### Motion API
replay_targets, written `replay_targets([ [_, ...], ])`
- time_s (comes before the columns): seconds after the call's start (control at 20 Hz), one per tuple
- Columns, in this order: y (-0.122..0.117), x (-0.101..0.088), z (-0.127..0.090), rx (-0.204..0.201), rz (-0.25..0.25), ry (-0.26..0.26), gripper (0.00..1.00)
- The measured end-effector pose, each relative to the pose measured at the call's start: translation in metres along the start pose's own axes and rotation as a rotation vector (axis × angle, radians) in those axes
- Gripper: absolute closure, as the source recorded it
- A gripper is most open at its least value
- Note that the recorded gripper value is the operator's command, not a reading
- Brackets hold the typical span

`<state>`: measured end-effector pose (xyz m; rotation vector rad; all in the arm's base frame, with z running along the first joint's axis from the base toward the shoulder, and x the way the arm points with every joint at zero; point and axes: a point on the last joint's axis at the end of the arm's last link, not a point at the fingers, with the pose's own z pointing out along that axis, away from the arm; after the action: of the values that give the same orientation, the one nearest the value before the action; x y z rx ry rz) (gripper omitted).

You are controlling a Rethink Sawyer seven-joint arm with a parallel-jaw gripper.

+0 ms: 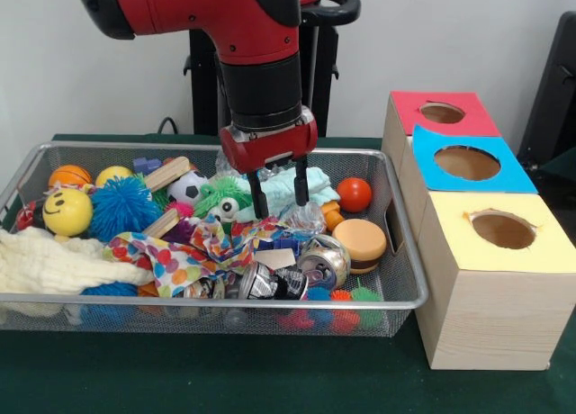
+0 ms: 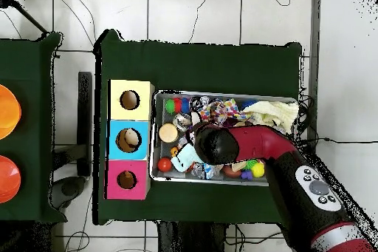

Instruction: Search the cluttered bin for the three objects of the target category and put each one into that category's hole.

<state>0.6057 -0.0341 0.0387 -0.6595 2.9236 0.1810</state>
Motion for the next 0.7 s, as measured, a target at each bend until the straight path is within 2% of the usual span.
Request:
replay_targets([
  [0.7,0.0044,0.0026,0.0024,0.006,-0.004,0.017,0.0],
])
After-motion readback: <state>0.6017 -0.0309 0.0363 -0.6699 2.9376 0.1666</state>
